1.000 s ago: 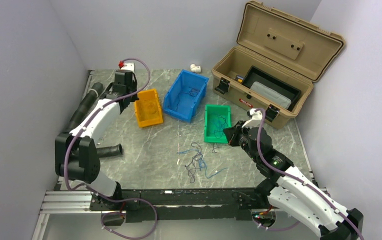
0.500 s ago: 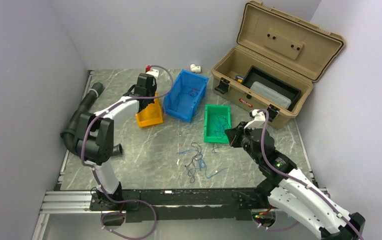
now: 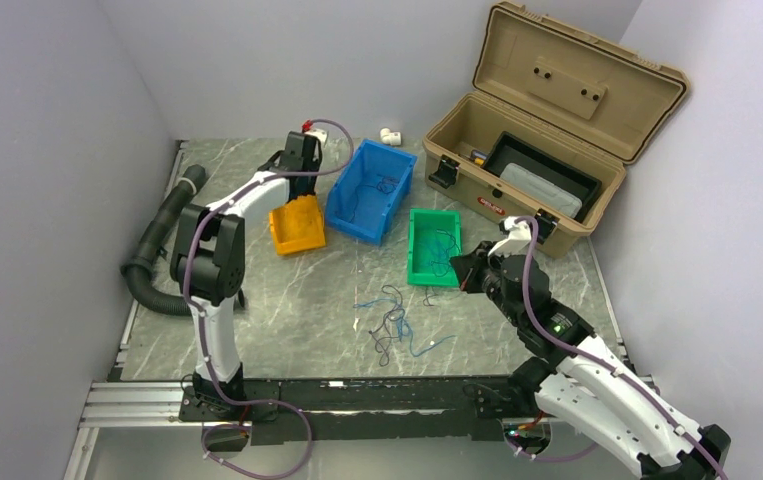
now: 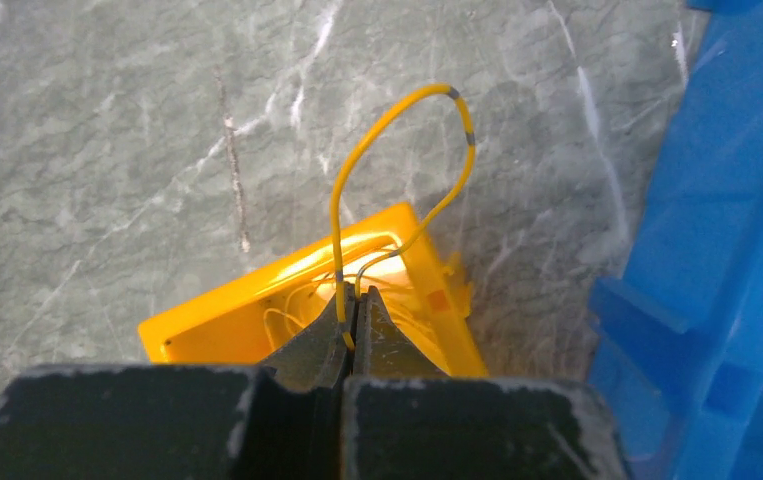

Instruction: Untangle the cables

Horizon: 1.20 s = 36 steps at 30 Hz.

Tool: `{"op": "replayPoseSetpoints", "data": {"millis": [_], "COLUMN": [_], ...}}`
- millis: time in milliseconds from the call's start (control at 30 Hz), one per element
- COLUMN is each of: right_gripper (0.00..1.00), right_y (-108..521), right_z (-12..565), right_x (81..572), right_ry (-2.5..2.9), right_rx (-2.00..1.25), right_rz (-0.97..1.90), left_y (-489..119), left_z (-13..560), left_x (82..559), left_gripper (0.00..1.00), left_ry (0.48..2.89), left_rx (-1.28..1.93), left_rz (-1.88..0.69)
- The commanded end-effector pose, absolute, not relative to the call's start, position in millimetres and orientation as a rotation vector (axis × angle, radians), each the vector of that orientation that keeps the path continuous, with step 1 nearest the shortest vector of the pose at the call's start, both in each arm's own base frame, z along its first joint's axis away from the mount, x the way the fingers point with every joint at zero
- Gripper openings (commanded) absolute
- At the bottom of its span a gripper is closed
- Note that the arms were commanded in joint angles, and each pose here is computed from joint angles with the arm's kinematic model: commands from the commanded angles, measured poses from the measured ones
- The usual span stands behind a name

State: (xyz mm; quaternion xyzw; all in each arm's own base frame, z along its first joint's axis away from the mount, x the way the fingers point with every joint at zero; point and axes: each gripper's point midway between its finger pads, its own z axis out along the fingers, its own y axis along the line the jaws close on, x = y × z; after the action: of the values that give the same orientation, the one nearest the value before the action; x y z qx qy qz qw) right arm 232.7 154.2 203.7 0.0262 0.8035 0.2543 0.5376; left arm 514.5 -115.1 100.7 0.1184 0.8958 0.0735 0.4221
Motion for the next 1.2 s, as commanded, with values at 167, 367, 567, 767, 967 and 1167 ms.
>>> {"op": "replayPoseSetpoints", "data": {"millis": [167,367,567,767,967,1167], "right_gripper": [0.0,0.0,0.0,0.0,0.0,0.0], "right_y": [151,150,152,154,155,154], "right_z": [227,227,225,226,226,224], "right_x": [236,235,235,236,235,234], "right_ry": [1.85,1.847,1.855,1.853,1.854,1.857], "right_rx": [0.075,0.076,0.074,0.077,0.074,0.077], "right_rz": [0.605,0.61,0.611,0.624,0.63,0.633], "left_y": [-121,-119,-120,-117,-113,-109], "left_z": [61,39,68,109,132,163], "left_x": [483,480,486,485,478,463], "left_gripper": [0.0,0.0,0.2,0.35,0.46,0.59], "left_ry": [2.553,2.628,2.567,2.507,2.5,2.451], "left_rx": [0.152,0.054,0.067,0.074,0.071,0.062], "left_rz": [0.01,-0.2,-0.238,-0.233,-0.212,-0.214]}}
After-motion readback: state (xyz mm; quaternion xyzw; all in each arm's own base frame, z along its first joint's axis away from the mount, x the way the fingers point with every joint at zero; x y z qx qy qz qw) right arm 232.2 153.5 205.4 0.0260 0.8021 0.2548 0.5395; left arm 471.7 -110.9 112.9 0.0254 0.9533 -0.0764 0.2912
